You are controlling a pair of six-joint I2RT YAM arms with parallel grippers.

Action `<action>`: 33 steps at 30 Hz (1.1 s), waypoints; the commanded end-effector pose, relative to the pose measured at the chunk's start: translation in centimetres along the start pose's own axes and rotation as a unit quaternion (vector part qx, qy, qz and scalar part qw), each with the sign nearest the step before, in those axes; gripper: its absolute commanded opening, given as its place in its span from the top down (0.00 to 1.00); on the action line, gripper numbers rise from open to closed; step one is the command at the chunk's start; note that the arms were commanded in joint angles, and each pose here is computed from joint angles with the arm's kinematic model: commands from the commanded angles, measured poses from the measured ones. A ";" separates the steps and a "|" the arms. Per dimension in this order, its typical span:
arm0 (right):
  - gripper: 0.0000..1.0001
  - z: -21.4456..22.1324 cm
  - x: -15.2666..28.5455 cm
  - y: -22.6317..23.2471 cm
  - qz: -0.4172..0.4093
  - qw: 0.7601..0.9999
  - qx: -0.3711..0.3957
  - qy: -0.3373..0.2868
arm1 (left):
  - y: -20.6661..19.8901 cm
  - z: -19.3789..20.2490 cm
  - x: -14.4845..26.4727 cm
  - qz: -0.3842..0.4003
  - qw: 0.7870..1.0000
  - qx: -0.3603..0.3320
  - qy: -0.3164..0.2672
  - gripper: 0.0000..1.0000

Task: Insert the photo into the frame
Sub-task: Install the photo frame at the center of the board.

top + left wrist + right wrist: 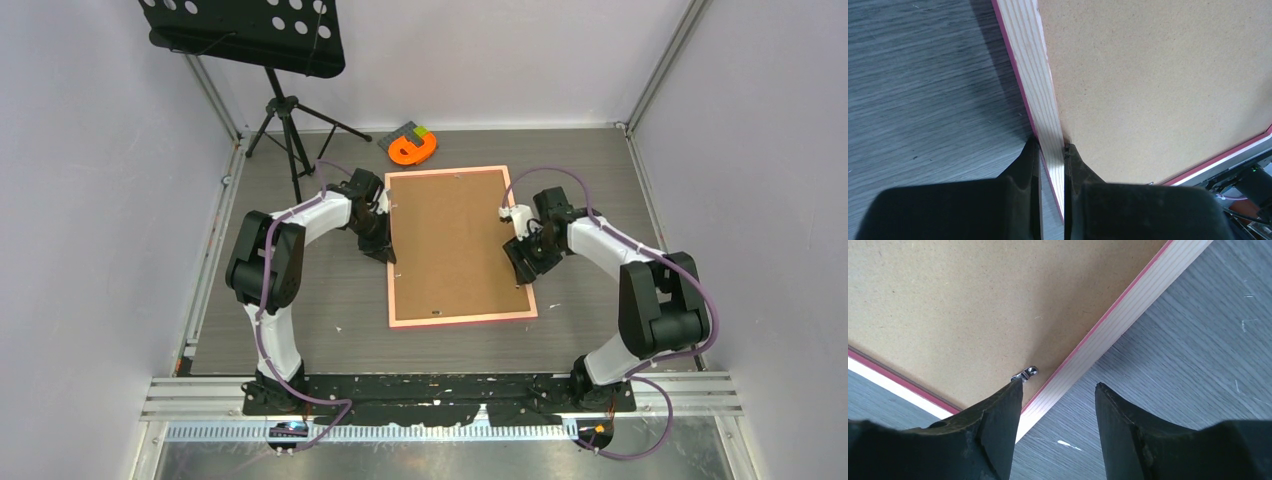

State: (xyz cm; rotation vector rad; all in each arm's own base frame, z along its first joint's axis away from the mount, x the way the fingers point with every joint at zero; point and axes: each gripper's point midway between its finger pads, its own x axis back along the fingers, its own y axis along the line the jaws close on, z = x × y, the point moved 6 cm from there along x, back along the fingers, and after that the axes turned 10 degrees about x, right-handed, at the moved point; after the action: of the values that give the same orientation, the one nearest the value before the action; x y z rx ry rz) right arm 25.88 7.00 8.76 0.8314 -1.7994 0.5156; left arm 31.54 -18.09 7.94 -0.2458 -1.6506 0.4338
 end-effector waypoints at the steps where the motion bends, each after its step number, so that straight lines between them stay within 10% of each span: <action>1: 0.36 -2.2 2.1 -0.2 0.016 0.999 0.003 -0.045 | 0.6 -0.1 -1.2 -0.006 0.999 -0.034 -0.002 1.00; 33: 0.35 -1.3 -0.6 1.1 0.011 1.000 -0.016 -0.007 | 0.6 -0.1 -1.3 -0.007 0.999 -0.032 0.000 1.00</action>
State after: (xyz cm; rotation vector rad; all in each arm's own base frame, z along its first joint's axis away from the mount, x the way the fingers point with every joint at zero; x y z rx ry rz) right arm 25.86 8.57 9.06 0.8069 -1.8191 0.4666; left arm 31.54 -18.09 7.94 -0.2458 -1.6506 0.4338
